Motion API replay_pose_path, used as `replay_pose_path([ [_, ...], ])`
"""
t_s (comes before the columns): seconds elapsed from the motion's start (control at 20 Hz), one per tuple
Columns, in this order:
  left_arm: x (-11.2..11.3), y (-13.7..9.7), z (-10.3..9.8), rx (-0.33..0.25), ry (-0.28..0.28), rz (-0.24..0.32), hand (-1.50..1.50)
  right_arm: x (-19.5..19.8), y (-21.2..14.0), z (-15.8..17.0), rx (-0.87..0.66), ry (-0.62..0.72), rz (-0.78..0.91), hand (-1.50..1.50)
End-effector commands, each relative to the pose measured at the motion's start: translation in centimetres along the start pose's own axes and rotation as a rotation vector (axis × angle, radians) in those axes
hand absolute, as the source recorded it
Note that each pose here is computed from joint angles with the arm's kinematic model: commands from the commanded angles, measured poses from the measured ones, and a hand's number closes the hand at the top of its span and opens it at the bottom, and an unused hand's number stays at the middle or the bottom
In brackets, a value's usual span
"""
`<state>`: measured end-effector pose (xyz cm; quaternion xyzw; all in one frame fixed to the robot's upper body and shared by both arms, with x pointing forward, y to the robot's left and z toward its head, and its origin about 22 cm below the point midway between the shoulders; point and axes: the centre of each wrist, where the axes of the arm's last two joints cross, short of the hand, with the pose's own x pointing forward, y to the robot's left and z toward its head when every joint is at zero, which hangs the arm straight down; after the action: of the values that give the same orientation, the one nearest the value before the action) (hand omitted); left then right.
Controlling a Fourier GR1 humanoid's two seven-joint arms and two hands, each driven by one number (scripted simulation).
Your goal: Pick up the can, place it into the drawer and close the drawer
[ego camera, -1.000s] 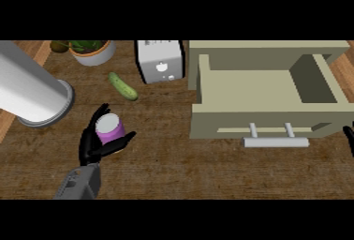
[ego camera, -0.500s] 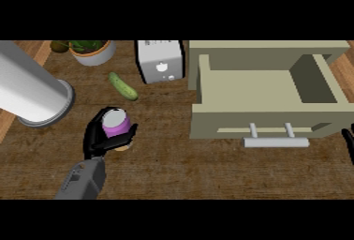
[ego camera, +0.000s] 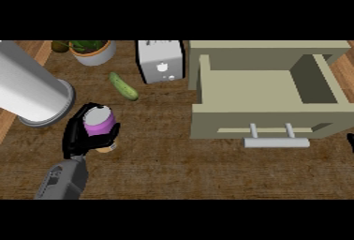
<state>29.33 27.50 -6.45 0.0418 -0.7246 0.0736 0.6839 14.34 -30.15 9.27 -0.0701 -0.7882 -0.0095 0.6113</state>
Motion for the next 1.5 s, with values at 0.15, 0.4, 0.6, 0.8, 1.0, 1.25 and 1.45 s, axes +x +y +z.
replay_pose_path([
  [0.15, 3.3, -3.6, -0.4, -0.084, -0.063, 0.013, 1.5, -0.2, 1.0, 1.3, -0.013, 0.004, 0.012, -1.5],
  [0.4, 5.9, -5.4, -1.3, -0.149, -0.083, -0.005, 1.5, 1.2, -0.8, 1.9, 0.014, -0.014, 0.009, -1.5],
  [0.6, 11.4, -9.9, -2.9, -0.194, -0.148, -0.013, 1.5, 0.9, 0.1, 0.6, -0.02, -0.004, 0.006, -1.5],
  [0.8, 13.8, -13.0, -2.2, -0.207, -0.139, -0.009, 1.5, 1.7, 1.3, 0.3, -0.034, -0.011, 0.003, -1.5],
  [1.0, 16.2, -15.0, -2.8, -0.266, -0.131, -0.03, 1.5, 0.6, -1.1, 0.6, -0.016, -0.023, 0.015, -1.5],
  [1.25, 20.7, -20.3, -3.2, -0.29, -0.181, -0.066, 1.5, -0.2, -0.3, 0.7, -0.022, -0.017, 0.01, -1.5],
  [1.45, 23.9, -22.9, -4.9, -0.269, -0.216, -0.084, 1.5, 0.4, -0.6, -0.2, -0.028, -0.032, 0.004, -1.5],
])
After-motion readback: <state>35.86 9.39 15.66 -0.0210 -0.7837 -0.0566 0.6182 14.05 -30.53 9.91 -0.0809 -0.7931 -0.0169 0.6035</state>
